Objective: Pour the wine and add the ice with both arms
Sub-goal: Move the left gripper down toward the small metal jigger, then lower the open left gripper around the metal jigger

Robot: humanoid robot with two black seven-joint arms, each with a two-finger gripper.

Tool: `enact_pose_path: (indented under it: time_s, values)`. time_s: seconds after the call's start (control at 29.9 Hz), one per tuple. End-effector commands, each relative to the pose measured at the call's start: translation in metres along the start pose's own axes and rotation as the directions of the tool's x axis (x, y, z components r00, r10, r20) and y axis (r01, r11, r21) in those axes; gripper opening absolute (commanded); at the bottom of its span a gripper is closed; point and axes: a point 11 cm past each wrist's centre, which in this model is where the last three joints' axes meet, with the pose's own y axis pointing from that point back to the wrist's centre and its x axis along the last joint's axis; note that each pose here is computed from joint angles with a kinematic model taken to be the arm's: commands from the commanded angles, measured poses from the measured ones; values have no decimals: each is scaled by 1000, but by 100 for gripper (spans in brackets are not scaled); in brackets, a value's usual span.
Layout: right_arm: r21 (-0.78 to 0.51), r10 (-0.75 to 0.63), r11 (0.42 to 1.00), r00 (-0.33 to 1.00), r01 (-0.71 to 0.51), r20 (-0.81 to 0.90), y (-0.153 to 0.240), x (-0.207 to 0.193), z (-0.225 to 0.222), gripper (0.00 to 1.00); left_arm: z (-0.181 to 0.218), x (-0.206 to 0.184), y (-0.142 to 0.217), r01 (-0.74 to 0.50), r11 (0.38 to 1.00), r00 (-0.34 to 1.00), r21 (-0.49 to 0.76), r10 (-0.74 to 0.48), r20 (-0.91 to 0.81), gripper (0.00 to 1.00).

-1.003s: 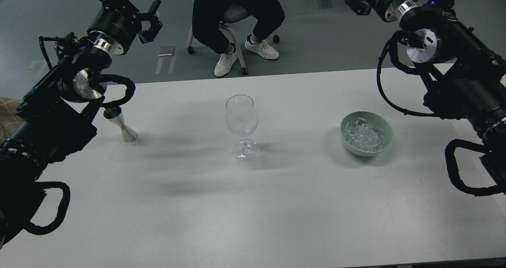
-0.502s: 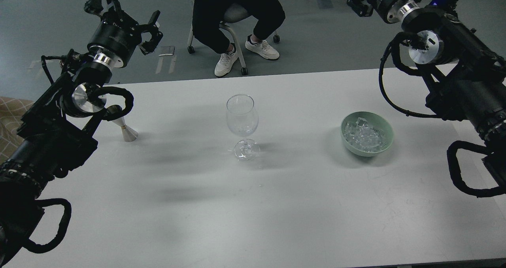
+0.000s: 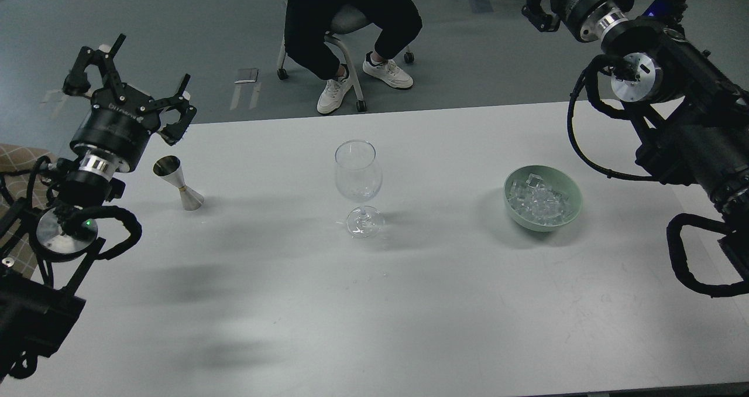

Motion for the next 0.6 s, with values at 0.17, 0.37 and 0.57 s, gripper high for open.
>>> enact_pose_path:
  time_s: [0.17,0.37,0.57]
  values:
    - [-8,8,1000,1000,-8,1,2,3,4,100,-17,22,52,-76,997,995,18,77,-66,96]
    - [-5,23,1000,1000,-23,-9,5,11,1,100,-39,40,62,-228,973,968,46,231,-96,70]
    - [-9,37,999,999,-37,-15,9,20,2,100,-56,47,67,-283,952,948,112,296,-116,58]
